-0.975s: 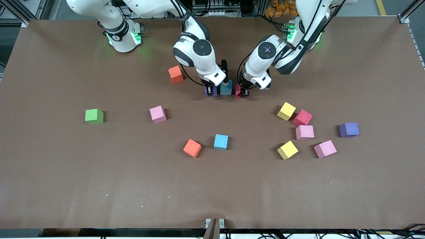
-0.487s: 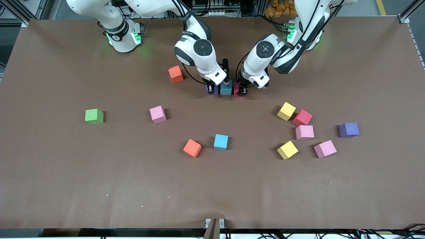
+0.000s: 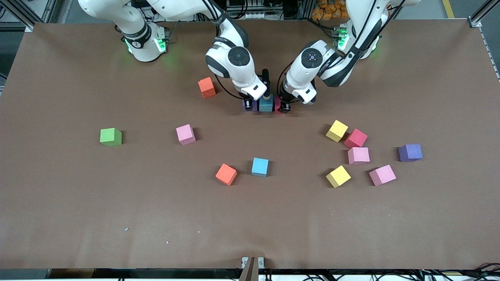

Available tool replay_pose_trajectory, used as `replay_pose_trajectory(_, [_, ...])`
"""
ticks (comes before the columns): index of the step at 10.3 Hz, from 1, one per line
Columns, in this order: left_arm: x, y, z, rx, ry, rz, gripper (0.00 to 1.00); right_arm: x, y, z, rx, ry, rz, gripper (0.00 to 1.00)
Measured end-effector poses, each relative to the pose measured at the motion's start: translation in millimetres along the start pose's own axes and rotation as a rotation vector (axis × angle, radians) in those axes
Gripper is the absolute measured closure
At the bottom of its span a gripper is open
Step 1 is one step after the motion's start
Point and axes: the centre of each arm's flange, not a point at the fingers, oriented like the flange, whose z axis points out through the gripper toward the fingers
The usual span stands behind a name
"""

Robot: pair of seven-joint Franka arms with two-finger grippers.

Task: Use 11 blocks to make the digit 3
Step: 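Press the magenta and purple cubes against the cyan cube in a row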

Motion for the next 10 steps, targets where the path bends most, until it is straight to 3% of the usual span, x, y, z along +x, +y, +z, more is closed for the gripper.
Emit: replay_pose_trajectory(10, [-1.8, -0.6, 0.8, -0.001, -0.005, 0.004, 0.4, 6.2, 0.5, 1.2, -0.001, 0.008, 0.025, 0.45])
